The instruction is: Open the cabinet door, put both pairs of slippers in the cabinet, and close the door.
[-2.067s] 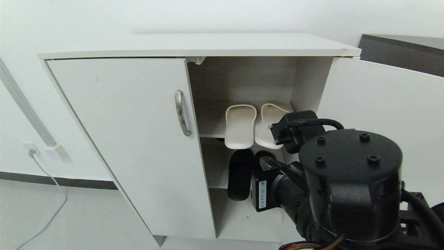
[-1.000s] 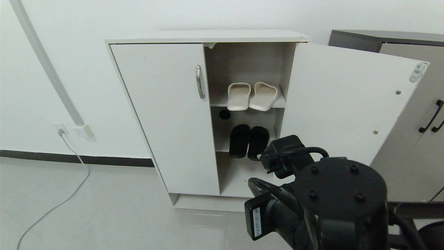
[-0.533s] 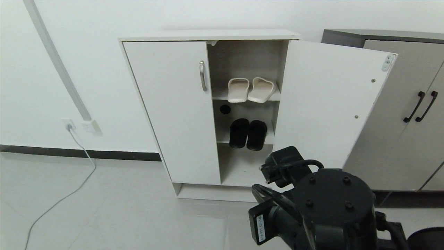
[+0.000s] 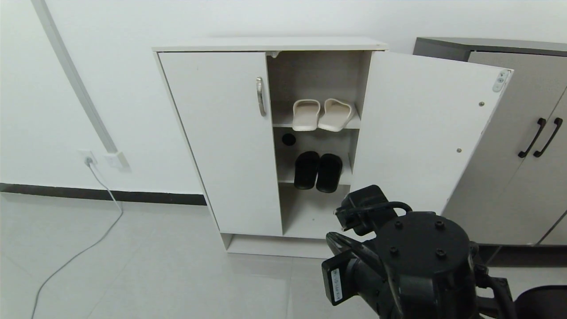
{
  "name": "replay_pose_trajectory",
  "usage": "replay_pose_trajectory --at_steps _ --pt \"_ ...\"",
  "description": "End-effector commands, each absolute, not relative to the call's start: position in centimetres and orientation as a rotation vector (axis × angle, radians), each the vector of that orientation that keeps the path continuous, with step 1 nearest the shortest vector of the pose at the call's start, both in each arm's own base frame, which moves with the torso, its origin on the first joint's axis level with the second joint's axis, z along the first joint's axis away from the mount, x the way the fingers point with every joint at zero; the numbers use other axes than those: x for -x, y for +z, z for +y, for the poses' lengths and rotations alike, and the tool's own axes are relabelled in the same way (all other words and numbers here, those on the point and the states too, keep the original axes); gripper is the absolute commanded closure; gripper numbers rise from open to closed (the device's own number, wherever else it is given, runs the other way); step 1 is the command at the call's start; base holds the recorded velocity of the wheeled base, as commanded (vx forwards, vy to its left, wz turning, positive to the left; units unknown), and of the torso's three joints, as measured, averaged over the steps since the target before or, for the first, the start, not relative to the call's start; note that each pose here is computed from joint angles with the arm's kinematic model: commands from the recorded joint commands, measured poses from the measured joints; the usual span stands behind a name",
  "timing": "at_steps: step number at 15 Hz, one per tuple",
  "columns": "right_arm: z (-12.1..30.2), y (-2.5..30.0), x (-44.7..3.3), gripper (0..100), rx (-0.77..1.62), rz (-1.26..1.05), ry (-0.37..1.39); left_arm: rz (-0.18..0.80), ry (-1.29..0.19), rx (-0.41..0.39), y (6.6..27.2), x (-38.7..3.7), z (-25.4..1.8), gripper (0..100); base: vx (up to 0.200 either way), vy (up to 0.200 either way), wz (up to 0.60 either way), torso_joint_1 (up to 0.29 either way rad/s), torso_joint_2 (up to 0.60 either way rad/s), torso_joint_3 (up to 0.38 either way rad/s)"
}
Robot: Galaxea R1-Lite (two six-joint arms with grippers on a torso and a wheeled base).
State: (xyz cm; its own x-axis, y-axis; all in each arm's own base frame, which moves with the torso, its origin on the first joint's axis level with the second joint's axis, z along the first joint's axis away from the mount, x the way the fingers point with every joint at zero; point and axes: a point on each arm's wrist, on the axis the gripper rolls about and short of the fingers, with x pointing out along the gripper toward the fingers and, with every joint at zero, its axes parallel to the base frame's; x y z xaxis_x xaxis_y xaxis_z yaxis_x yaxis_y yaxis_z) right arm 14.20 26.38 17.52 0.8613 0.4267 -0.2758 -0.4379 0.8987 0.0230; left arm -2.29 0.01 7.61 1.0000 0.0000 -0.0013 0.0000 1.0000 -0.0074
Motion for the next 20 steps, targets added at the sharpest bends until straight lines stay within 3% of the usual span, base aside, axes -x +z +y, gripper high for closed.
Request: replay_pose_trajectory --at_steps 1,10,20 --pt "26.47 17.29 -14.19 100 0.048 0.285 0.455 0.002 0.002 0.008 7.61 2.29 0.00 100 0.000 0.000 0.00 0.000 0.00 0.000" --pt "26.40 17.17 -14.20 100 0.052 0.289 0.456 0.002 0.002 0.009 7.61 2.29 0.00 100 0.000 0.000 0.00 0.000 -0.02 -0.020" --pt "26.27 16.72 -14.73 100 0.059 0.303 0.449 0.002 0.000 0.009 7.61 2.29 0.01 100 0.000 0.000 0.00 0.067 -0.40 -0.343"
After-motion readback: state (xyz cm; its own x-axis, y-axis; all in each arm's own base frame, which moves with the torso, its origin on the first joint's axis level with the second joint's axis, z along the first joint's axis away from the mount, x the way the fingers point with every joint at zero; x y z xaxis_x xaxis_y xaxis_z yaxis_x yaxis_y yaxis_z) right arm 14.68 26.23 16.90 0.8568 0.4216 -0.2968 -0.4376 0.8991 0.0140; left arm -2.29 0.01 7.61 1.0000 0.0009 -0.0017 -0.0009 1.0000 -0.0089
